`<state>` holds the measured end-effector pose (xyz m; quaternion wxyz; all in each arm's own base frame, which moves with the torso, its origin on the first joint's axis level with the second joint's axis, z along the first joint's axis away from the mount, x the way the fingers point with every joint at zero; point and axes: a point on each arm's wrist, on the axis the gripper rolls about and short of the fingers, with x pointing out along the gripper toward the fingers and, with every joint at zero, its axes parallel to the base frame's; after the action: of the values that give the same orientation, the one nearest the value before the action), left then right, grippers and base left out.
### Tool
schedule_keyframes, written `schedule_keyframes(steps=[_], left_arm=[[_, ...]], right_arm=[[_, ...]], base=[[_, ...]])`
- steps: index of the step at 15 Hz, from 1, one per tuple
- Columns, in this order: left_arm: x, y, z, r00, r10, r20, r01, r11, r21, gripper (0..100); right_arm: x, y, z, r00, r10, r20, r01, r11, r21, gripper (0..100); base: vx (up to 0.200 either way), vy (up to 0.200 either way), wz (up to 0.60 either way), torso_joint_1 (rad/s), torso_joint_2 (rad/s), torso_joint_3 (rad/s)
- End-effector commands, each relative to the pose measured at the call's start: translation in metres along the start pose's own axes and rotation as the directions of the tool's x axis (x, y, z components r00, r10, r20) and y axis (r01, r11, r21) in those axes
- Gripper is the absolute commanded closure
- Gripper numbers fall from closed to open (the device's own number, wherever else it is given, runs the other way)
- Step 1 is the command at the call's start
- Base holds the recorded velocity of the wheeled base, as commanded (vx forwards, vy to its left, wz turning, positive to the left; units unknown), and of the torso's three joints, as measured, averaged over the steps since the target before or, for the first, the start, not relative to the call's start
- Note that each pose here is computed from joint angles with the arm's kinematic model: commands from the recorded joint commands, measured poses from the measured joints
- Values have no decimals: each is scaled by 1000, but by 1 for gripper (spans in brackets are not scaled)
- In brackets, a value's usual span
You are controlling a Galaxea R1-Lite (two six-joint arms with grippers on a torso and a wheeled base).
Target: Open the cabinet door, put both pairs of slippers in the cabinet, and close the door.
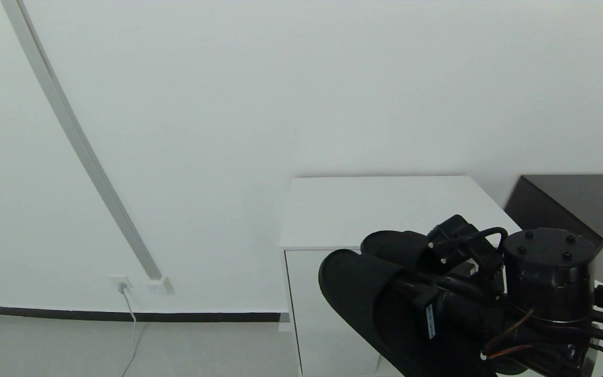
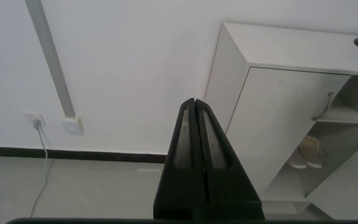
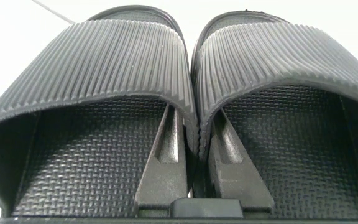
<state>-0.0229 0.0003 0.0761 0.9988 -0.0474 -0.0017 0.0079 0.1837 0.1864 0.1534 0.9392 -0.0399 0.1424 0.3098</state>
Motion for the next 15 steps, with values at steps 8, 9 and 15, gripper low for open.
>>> schedule_keyframes(steps=[8, 9, 15], left_arm=[[0, 0, 0, 1000, -1, -1, 1, 1000, 1, 100], [0, 0, 0, 1000, -1, -1, 1, 1000, 1, 100], [0, 0, 0, 1000, -1, -1, 1, 1000, 1, 100]], right_arm=[[1, 1, -2, 1000, 0, -8, 0, 1000, -2, 100], [1, 1, -2, 1000, 0, -6, 0, 1000, -2, 100], [1, 1, -2, 1000, -1, -6, 1, 1000, -2, 100]], base=[[0, -75, 0, 0, 1, 0], [0, -200, 0, 12, 2, 2], [0, -200, 0, 2, 4, 2]])
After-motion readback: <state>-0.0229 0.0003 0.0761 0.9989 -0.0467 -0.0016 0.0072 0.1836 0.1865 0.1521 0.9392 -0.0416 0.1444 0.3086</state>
